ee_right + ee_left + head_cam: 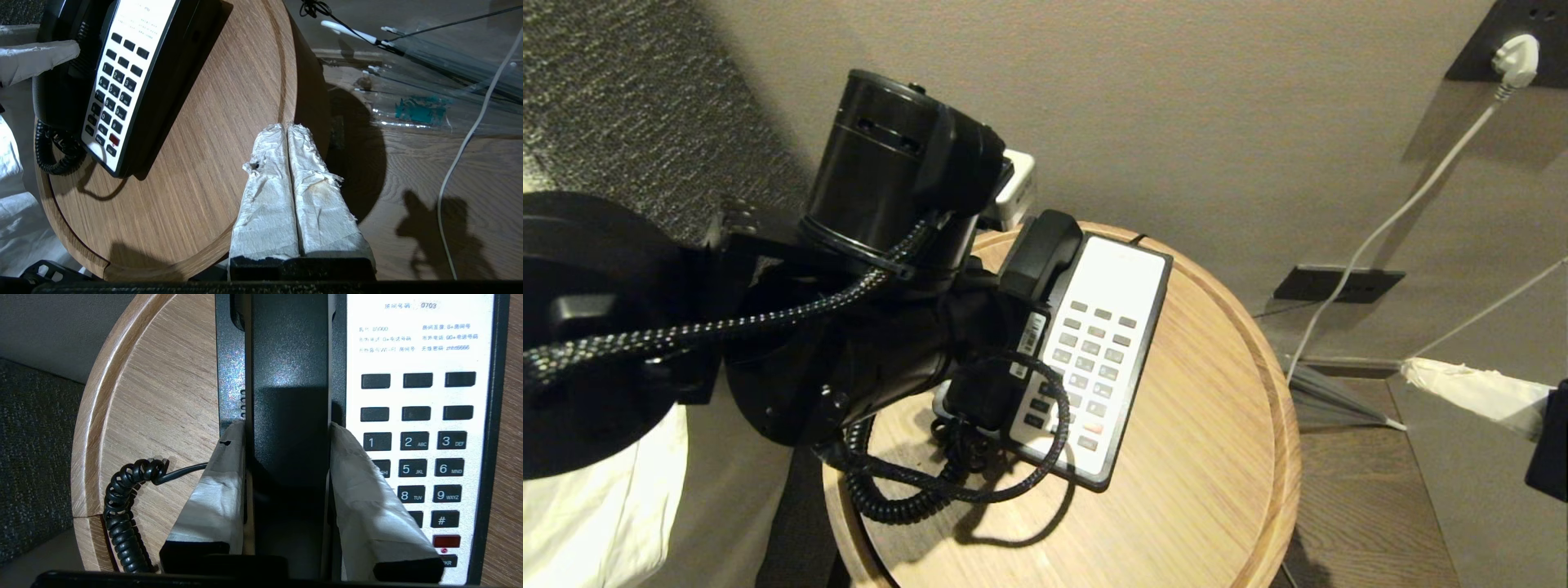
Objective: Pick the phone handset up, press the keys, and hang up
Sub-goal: Put the handset back
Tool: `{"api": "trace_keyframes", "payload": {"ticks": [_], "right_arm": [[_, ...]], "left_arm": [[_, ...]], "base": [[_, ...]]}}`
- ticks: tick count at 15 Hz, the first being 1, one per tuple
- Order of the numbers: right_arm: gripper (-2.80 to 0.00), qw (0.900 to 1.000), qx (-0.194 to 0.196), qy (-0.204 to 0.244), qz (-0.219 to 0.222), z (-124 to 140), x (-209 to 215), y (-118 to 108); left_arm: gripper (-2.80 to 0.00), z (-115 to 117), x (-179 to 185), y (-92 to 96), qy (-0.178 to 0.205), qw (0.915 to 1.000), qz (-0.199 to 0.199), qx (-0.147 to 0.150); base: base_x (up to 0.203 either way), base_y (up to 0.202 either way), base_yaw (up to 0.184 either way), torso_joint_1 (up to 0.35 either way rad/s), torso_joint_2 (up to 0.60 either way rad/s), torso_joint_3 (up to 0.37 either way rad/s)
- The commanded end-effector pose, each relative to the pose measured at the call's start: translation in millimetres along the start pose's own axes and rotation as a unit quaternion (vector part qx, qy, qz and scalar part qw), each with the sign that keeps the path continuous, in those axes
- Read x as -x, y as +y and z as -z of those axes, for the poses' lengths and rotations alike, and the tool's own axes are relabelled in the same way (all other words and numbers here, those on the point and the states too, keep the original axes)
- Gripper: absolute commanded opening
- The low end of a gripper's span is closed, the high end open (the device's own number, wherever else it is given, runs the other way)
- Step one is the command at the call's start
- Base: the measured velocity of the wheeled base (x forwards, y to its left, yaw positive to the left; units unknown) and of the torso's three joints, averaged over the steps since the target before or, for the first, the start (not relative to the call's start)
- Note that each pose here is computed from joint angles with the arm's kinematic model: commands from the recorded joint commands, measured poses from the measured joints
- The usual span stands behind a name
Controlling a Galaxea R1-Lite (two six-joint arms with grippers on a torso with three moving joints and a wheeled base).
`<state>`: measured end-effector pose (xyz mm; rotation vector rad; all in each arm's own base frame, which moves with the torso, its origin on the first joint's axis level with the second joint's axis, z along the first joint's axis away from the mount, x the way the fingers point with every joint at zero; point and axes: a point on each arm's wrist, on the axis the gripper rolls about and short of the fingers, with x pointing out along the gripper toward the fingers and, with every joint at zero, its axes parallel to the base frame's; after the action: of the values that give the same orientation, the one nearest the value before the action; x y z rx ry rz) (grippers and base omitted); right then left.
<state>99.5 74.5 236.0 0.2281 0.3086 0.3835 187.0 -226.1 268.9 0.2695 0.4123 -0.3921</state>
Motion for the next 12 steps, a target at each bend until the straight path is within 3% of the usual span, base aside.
{"api": "trace_keyframes", "payload": {"ticks": [1, 7, 11, 12], "right_arm": [[-2.8, 1.0, 0.0, 0.003, 0.002, 2, 0, -1], [-2.8, 1.0, 0.002, 0.011, 0.005, 8, 0, -3], [-2.8, 1.0, 0.004, 0.019, 0.007, 10, -4, -3], [-2.8, 1.0, 0.005, 0.023, 0.008, 10, -5, -2]], "left_arm": [[0.0, -4, 0, -0.1, -0.007, 1.0, -0.001, 0.005], [0.0, -18, 13, 4.5, -0.039, 0.999, 0.002, 0.023], [0.0, -20, 47, 22.6, -0.068, 0.9963, 0.003, 0.052], [-2.8, -18, 58, 28.6, -0.074, 0.9957, 0.003, 0.057]], "base": [[0.0, 0.0, 0.0, 0.0, 0.0, 0.0], [0.0, 0.0, 0.0, 0.0, 0.0, 0.0], [0.0, 0.0, 0.0, 0.0, 0.0, 0.0], [0.0, 0.0, 0.0, 0.0, 0.0, 0.0]]}}
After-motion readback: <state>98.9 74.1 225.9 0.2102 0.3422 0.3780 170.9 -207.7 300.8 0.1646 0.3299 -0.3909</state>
